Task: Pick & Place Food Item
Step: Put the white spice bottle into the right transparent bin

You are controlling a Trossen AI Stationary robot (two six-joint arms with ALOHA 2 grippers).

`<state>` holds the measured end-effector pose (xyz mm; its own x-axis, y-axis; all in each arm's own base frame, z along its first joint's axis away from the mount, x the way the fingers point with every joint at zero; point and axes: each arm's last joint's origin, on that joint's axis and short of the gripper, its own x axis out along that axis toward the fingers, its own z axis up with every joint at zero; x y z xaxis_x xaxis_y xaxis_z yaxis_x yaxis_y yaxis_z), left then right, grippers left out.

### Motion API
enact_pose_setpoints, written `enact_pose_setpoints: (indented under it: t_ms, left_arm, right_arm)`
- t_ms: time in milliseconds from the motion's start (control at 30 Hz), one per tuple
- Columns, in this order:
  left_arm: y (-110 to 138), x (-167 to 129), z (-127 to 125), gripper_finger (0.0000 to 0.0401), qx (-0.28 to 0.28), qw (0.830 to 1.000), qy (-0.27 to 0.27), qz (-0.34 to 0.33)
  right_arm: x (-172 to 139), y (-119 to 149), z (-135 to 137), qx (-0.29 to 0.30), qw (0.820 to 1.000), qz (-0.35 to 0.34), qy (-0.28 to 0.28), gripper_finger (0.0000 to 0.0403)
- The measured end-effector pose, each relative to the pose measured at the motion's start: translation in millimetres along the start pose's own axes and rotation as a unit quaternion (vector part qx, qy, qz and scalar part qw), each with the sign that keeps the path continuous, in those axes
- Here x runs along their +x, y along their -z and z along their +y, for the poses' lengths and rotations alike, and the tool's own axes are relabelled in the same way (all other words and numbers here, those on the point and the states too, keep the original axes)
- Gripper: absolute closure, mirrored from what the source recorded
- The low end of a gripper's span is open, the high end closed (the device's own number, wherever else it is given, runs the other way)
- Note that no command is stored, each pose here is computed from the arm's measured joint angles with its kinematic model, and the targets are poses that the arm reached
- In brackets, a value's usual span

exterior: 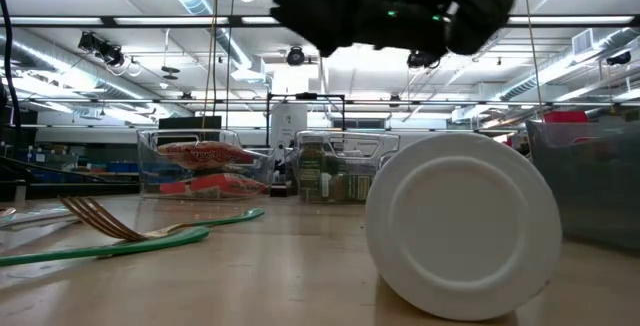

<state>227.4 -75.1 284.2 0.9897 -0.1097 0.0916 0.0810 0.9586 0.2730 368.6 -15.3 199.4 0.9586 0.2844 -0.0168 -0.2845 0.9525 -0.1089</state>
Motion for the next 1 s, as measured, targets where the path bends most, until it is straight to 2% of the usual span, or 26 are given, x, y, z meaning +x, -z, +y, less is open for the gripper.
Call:
enact_pose_setpoints:
  t_ms: [267, 500, 767, 900, 1000]
  left_arm:
    - [0.3, 0.1, -0.3, 0.0074, -0.068, 0.998, 0.003, 0.001]
    - [-1.6, 0.1, 0.6, 0.0074, -0.085, 0.996, 0.0, -0.009]
    - [-2.1, 1.3, 1.2, 0.0074, -0.115, 0.993, -0.011, -0.016]
    - [4.3, 5.5, -0.7, 0.0074, -0.172, 0.985, -0.025, -0.001]
    - [13.0, 11.5, -6.2, 0.0074, -0.186, 0.982, -0.001, 0.016]
  right_arm:
    - [-47.6, 0.6, 52.7, -0.042, 0.997, -0.063, 0.027, 0.0209]
    - [-76.5, -5.1, 93.0, -0.062, 0.994, -0.059, 0.075, 0.0209]
    - [-92.2, 3.7, 123.4, -0.073, 0.99, -0.026, 0.117, 0.0209]
    - [-94.0, 4.4, 134.0, -0.082, 0.988, -0.017, 0.127, 0.0209]
    - [-94.7, 4.0, 140.6, -0.09, 0.987, -0.013, 0.131, 0.0209]
